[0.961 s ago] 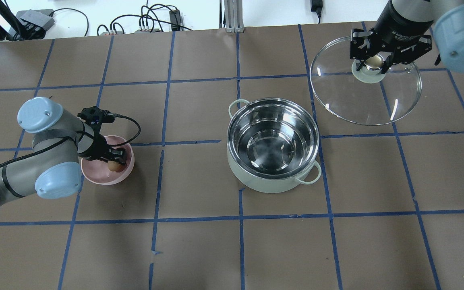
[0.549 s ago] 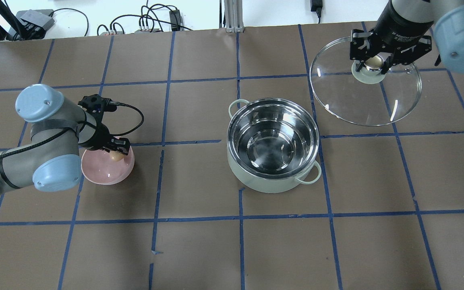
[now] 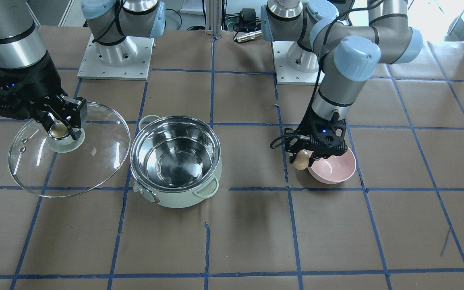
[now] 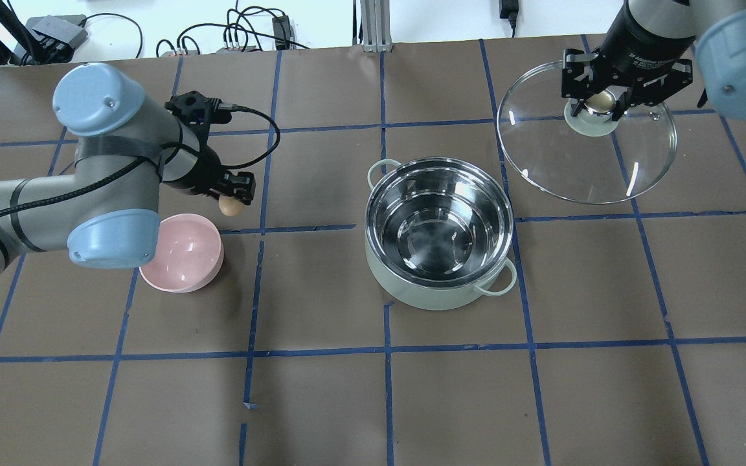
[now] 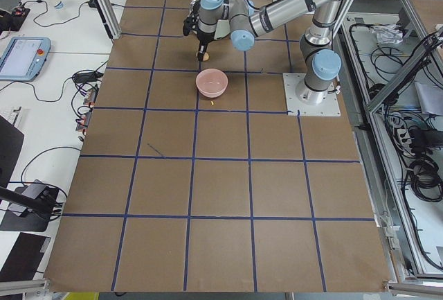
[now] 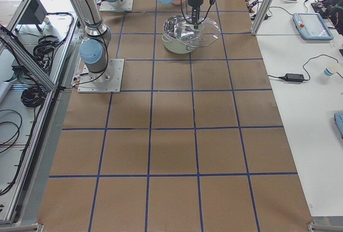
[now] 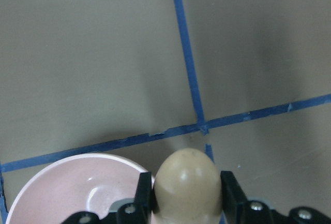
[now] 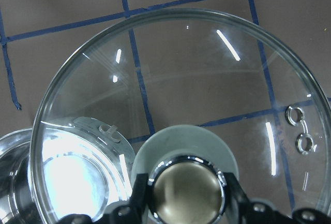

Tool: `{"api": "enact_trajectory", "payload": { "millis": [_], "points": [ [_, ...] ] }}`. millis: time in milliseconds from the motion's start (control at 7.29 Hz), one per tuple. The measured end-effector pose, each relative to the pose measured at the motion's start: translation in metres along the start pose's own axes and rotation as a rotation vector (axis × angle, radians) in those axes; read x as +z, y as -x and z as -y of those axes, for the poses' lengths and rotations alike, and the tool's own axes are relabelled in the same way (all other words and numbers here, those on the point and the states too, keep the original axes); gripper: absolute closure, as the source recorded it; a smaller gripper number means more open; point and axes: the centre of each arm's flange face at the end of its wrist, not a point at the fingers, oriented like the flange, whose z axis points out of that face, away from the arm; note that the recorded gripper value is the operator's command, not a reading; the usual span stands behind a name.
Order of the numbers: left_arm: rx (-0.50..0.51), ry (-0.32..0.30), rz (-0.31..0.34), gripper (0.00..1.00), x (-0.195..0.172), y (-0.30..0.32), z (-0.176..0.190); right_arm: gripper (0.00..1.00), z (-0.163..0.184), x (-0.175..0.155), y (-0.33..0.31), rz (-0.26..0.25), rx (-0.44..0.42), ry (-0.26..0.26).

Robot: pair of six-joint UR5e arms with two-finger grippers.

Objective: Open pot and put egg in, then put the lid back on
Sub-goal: 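Lift the egg from the bowl toward the pot with the left gripper, then lower the egg into the pot and open the left gripper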

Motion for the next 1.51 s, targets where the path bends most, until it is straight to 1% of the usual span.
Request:
{"api": "enact_trajectory", "payload": {
  "millis": [275, 412, 549, 686, 961, 1373, 1510],
  "points": [
    [-0.020, -0.058, -0.051, 0.76, -0.031, -0.088, 0.019, 0.73, -0.004, 0.003, -0.001, -0.001, 0.001, 0.007],
    [-0.021, -0.062, -0.085, 0.76, -0.035, -0.130, 0.020, 0.73, -0.006, 0.003, 0.000, -0.001, 0.002, 0.009],
    [-0.010, -0.060, -0.108, 0.76, -0.028, -0.164, 0.019, 0.73, -0.007, 0.004, 0.000, -0.001, 0.001, 0.011],
    [0.007, -0.067, -0.127, 0.76, -0.012, -0.191, 0.018, 0.73, -0.008, 0.004, 0.000, 0.000, 0.000, 0.011],
    [0.036, -0.088, -0.144, 0.76, 0.022, -0.226, 0.013, 0.73, -0.008, 0.004, 0.001, 0.001, -0.002, 0.011],
    [0.049, -0.108, -0.159, 0.76, 0.060, -0.240, 0.018, 0.73, -0.007, 0.005, 0.000, 0.001, -0.005, 0.011],
    [0.051, -0.119, -0.166, 0.73, 0.069, -0.243, 0.019, 0.72, -0.007, 0.004, 0.000, 0.001, -0.005, 0.010]
  ]
}}
